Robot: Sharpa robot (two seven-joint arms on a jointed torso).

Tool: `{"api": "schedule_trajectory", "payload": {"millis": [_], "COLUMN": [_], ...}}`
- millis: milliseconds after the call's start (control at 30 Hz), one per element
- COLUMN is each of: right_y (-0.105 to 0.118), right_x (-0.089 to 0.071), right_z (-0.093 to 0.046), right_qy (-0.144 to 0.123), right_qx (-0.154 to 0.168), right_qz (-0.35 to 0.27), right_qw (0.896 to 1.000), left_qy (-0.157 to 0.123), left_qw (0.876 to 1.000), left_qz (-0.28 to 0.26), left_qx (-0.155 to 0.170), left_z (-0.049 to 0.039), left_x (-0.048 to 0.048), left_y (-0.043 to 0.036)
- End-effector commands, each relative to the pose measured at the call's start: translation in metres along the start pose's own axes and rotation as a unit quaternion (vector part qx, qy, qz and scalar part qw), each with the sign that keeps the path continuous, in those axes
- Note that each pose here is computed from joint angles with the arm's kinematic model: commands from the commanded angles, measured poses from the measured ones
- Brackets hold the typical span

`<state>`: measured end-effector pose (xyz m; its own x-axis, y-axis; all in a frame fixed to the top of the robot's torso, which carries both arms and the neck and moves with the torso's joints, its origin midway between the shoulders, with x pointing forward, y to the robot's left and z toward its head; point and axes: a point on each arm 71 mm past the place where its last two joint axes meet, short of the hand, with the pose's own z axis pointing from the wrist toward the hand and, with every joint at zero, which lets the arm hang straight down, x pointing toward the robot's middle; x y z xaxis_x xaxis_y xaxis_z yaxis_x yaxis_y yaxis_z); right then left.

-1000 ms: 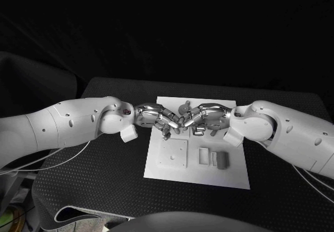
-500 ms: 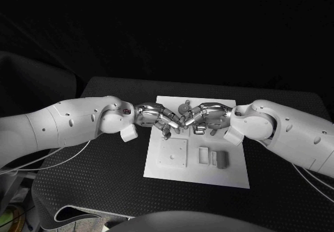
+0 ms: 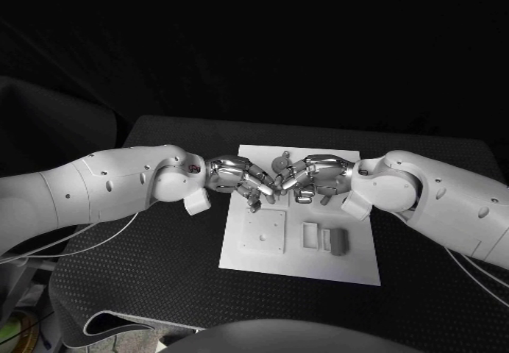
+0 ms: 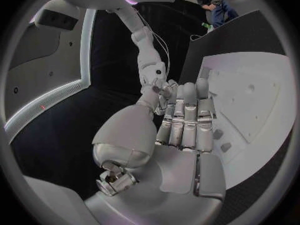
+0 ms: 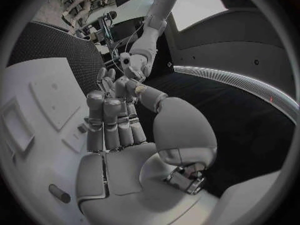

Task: Assemble the parts on the task board

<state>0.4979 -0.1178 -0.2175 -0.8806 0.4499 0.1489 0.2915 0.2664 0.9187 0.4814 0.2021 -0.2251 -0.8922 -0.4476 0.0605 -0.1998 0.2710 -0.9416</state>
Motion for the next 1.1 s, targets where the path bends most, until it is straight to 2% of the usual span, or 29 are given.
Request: {"api": "schedule_trajectory", "payload": {"millis": [33, 567, 1100], "right_y": [-0.0011, -0.0016, -0.0019], "right_x": [0.0001, 0.0012, 0.0011], "right_z": [-0.0005, -0.0006, -0.0008], "right_qy": [0.005, 0.008, 0.008], "right_qx": [0.0, 0.0, 0.0], "right_qz": [-0.003, -0.003, -0.003], "right_qw": [1.0, 1.0, 1.0], "left_qy": [0.007, -0.014, -0.016], "left_qw": [1.0, 1.0, 1.0], "left_qz": [0.0, 0.003, 0.002], "left_qx": [0.016, 0.02, 0.004], "left_z": [0.0018, 0.0021, 0.002], "left_x": [0.0025, -0.001, -0.002], "left_y": [-0.0039, -0.0047, -0.0023]}}
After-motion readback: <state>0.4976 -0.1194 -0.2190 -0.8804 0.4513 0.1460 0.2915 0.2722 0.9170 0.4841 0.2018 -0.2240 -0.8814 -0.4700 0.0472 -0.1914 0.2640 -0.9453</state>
